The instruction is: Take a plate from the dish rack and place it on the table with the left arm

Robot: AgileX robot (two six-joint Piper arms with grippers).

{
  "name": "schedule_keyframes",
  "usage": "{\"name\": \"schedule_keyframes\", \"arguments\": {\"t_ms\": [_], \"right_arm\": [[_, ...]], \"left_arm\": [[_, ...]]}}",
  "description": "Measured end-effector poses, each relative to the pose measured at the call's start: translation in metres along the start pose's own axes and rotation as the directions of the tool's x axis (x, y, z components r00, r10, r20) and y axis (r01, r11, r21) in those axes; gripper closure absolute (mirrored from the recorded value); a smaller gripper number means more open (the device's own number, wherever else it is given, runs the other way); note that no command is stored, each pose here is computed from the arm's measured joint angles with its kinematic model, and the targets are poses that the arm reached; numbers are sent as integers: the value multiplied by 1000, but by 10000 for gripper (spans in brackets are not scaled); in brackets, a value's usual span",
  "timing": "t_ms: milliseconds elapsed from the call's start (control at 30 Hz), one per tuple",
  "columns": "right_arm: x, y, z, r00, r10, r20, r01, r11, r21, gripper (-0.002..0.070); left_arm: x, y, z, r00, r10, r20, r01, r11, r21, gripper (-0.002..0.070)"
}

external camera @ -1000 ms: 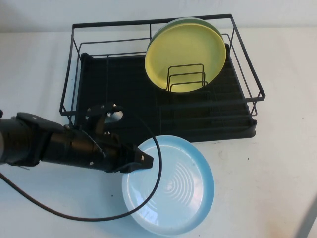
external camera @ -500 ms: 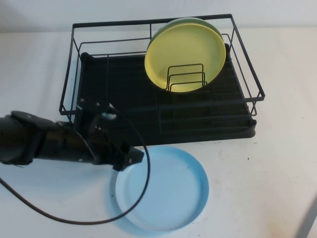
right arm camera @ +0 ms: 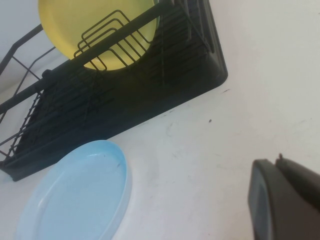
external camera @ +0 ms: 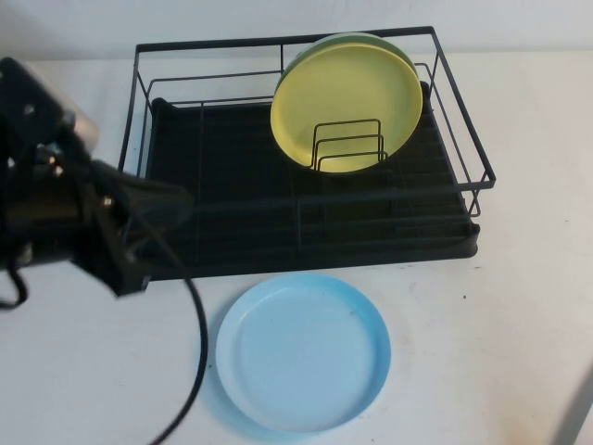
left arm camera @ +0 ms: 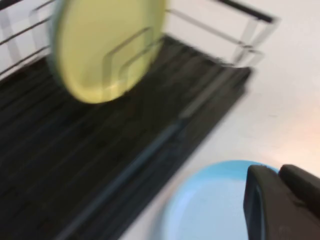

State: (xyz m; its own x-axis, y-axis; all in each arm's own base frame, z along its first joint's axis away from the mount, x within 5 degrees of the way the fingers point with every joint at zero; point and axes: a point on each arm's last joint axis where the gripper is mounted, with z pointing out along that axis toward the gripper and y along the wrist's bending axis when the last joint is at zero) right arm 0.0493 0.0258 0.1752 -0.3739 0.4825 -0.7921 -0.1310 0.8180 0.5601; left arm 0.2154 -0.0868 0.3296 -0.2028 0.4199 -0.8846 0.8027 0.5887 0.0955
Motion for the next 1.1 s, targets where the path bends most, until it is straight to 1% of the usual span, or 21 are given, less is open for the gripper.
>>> {"name": "schedule_keyframes", "arguments": {"t_ms": [67,133,267,367,433,467,533,600,700,767,800,867,933,1000,1100], "right_arm": [[0,0,0,1000,0,0,0,1000,0,696],[0,0,0,1000,0,0,0,1000,0,696],[0,0,0,1000,1,0,-1,1000,0,696],[0,0,0,1000,1,0,-1,1000,0,696],[0,0,0,1000,1,0,-1,1000,0,696],[0,0,0,1000,1,0,-1,1000,0,696],[0,0,0,1000,1,0,-1,1000,0,696],[0,0,0,1000,1,0,-1,1000,0,696],[0,0,0,1000,1,0,-1,1000,0,696],[0,0,0,1000,1,0,-1,1000,0,696],[0,0,0,1000,1,0,-1,1000,0,696],[0,0,0,1000,1,0,-1,1000,0,696],[0,0,0,1000,1,0,-1,1000,0,696],[0,0,0,1000,1,0,-1,1000,0,696],[0,0,0,1000,1,0,-1,1000,0,696]], "left_arm": [[-3,-14,-12,1000,30,-5,-29,997,67,668],[-5,-26,-24,998,70,-8,-68,992,103,673],[-8,-43,-47,990,140,-12,-138,986,93,675],[-7,-52,-64,990,128,-50,-126,991,43,675],[-5,-57,-76,996,40,-85,-42,999,-18,676],[-3,-59,-81,995,-31,-99,26,999,-46,676],[3,-63,-91,979,-151,-138,135,984,-117,676],[9,-67,-101,960,-214,-180,184,969,-167,676],[18,-71,-110,936,-247,-250,194,956,-219,676],[23,-71,-112,923,-276,-269,207,944,-257,676],[25,-69,-112,915,-301,-268,224,932,-285,676],[30,-66,-112,902,-367,-227,277,896,-348,676],[36,-62,-110,901,-411,-135,326,849,-415,676],[44,-60,-108,918,-396,-21,341,815,-469,676],[60,-56,-104,938,-290,191,347,766,-540,677]]}}
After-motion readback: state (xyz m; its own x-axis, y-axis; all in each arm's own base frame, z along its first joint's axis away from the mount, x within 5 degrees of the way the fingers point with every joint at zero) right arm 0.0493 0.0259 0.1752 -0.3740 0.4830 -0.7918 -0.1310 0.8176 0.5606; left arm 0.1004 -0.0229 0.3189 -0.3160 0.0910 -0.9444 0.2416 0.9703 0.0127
